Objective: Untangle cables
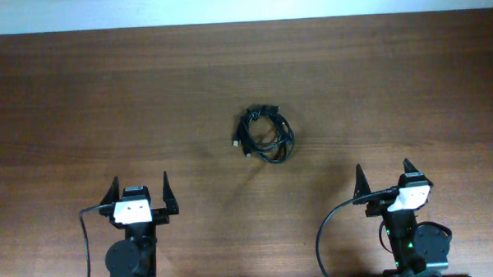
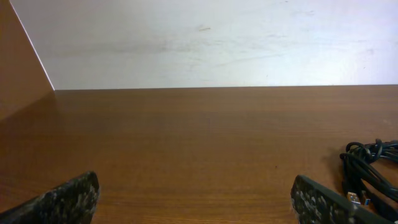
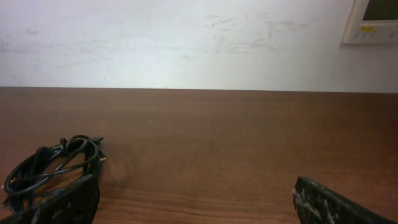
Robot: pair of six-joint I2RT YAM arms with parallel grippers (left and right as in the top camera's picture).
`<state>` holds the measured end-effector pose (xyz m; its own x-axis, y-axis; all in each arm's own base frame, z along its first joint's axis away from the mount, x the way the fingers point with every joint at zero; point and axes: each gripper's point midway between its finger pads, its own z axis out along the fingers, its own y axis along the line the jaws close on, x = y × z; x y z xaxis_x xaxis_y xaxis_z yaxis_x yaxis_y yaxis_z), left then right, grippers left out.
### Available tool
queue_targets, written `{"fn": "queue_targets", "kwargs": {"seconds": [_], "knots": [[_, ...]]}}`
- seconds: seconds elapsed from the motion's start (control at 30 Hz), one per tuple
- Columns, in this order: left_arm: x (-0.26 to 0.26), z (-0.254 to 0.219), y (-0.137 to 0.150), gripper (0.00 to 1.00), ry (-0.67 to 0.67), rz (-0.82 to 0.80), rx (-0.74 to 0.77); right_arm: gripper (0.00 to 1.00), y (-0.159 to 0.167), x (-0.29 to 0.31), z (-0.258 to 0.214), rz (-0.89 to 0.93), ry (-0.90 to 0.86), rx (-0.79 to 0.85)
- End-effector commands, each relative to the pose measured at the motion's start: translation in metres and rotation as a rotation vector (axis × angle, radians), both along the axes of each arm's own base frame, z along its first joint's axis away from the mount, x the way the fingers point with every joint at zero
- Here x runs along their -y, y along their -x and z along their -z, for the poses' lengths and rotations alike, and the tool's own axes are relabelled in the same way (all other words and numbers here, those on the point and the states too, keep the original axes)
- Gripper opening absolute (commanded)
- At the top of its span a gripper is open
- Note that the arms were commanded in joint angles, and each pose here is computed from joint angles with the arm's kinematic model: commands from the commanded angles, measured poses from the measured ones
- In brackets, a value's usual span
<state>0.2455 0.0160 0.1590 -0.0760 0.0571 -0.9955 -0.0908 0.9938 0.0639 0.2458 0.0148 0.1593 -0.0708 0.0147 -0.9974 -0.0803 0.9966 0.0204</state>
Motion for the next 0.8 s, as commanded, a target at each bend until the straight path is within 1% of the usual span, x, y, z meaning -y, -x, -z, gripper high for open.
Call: {"fn": "queue_targets", "kwargs": {"seconds": [0.0,0.6,0.67,0.77], "knots": [[0.0013,0.0012,0.0001,0.99,-0.012,0.008,-0.004,0.99,-0.0004,0.0130,0.0049,0.070,0.093,-0.011],[0.0013,0.0012,0.0001,0.99,-0.011,0.008,-0.004,0.99,-0.0004,0.0130,0.0048,0.070,0.093,-0.010],[0.0013,-0.0055,-0.0003,0.99,-0.012,0.008,0.023,0.99,-0.0005,0.0132,0.0033,0.071,0.092,-0.004],[0.0093,-0.0023,-0.0006,0.99,0.000,0.054,0.011,0.99,-0.0002,0.0059,0.0040,0.030,0.074,-0.006]]}}
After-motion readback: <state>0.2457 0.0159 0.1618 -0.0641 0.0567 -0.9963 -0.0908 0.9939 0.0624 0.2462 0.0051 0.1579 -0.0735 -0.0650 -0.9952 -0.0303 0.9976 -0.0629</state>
